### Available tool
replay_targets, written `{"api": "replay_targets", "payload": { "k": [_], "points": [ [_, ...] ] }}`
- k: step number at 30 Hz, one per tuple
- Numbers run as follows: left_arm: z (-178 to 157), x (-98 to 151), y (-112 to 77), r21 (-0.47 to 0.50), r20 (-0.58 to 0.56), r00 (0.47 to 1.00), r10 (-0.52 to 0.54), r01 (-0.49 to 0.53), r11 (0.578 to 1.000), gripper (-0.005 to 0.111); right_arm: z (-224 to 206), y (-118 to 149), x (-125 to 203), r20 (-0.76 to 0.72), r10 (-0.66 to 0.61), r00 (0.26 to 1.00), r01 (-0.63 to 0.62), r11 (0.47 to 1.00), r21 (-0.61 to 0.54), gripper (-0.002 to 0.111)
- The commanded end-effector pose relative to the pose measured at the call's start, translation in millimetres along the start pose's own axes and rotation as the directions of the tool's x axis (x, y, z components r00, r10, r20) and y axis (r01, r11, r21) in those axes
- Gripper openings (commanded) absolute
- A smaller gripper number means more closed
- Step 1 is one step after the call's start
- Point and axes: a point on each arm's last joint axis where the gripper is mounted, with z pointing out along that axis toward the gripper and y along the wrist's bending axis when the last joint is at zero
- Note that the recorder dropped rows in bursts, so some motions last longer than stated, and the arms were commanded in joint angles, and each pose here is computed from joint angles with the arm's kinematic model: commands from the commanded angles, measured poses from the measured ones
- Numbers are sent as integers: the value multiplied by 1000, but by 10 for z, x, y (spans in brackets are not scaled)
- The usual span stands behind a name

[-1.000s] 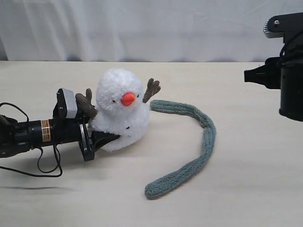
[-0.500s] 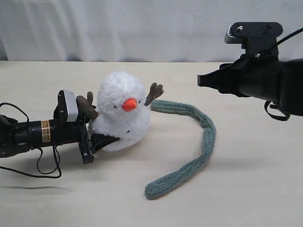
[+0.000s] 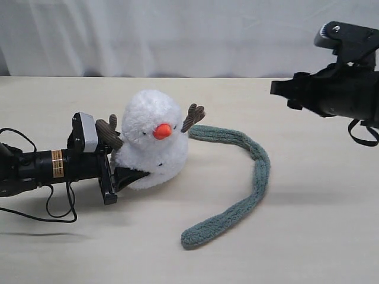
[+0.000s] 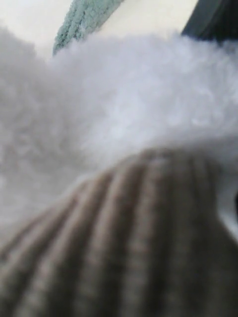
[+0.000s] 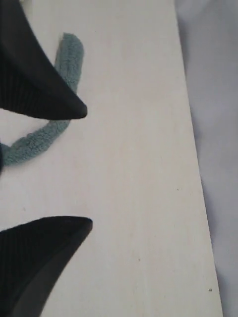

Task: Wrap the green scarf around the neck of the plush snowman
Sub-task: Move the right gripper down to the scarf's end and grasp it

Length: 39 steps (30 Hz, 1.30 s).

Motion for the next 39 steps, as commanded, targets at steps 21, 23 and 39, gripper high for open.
{"api": "replay_targets", "payload": {
  "k": [21,23,39],
  "points": [
    [-3,25,-8,12,-11,1000,1,-1,1000,0,632,-72,102,-681,-183,709,187,980,-69,52],
    [2,23,-12,14,-10,1000,2,-1,1000,0,711,-42,203,-710,-165,684,149,985,-85,53],
    [16,18,-24,19,-10,1000,3,-3,1000,0,1185,5,509,-664,-193,722,117,981,-157,72]
  ]
}}
